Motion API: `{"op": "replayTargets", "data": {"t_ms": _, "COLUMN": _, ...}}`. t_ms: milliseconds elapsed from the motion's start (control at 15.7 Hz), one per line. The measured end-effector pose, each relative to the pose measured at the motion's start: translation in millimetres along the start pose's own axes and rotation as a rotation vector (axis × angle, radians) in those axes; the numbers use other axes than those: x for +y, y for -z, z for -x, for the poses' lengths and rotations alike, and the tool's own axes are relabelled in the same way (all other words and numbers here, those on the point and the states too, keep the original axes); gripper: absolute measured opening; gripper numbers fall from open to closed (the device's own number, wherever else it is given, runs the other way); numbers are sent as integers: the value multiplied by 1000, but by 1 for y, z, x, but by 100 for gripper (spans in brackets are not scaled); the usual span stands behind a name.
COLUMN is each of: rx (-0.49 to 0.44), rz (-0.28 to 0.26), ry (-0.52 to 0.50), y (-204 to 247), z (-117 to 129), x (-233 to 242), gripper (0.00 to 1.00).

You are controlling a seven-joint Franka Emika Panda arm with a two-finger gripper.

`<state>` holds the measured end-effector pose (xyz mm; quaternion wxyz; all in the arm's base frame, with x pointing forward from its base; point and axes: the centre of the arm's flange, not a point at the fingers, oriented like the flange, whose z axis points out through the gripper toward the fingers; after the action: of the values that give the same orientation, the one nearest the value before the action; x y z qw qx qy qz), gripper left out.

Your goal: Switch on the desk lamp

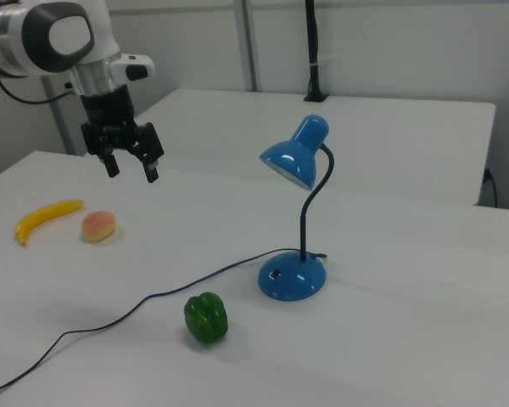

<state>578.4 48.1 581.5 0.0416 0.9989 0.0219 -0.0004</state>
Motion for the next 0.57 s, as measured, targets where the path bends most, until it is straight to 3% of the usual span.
{"op": "replayTargets", "data": {"t_ms": 574, "rx": -1, "rz": 0, "ry": -14, "y": -1, "z": 0, "x": 8, "gripper": 100}}
